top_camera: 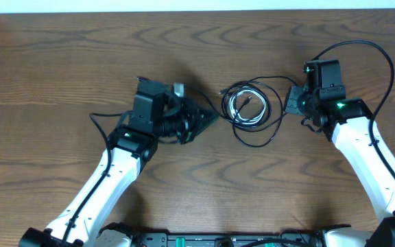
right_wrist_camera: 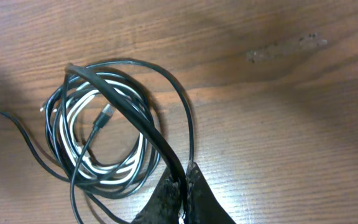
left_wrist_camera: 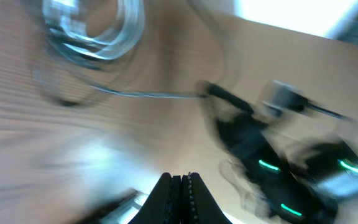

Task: Untangle cables

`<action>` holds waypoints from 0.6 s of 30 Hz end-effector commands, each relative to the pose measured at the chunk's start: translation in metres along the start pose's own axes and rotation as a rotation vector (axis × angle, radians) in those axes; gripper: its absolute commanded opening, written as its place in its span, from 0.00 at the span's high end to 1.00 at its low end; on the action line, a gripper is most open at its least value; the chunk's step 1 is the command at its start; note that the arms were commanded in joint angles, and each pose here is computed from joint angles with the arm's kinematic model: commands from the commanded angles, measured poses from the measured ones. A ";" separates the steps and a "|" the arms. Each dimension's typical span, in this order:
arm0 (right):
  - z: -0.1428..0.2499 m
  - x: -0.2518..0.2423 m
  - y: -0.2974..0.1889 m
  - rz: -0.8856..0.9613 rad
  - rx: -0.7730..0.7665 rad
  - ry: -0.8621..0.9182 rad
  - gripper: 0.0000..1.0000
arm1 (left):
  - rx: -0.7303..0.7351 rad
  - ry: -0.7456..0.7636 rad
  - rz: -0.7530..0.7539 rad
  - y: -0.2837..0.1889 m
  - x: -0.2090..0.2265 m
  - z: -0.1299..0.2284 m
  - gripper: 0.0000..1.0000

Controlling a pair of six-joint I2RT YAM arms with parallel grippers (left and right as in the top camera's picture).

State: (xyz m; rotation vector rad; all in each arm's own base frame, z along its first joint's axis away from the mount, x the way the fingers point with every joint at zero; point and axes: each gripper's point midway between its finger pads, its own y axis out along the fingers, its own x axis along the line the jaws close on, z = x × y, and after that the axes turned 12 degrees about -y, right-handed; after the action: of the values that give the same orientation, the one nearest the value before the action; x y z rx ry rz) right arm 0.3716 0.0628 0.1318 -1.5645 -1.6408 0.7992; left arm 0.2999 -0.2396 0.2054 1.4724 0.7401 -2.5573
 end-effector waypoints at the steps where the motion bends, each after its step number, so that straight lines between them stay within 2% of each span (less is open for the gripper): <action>1: -0.007 -0.001 -0.005 -0.002 -0.015 0.028 0.99 | 0.154 -0.160 0.030 -0.006 -0.015 0.028 0.93; 18: -0.006 -0.001 -0.005 -0.002 -0.013 0.028 0.99 | 0.198 -0.203 0.025 -0.007 -0.017 0.035 0.93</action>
State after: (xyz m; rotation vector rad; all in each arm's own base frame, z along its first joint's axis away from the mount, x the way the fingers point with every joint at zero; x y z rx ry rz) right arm 0.3693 0.0623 0.1301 -1.5603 -1.6248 0.7995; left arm 0.2823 -0.2516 0.2288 1.2344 0.4952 -2.7544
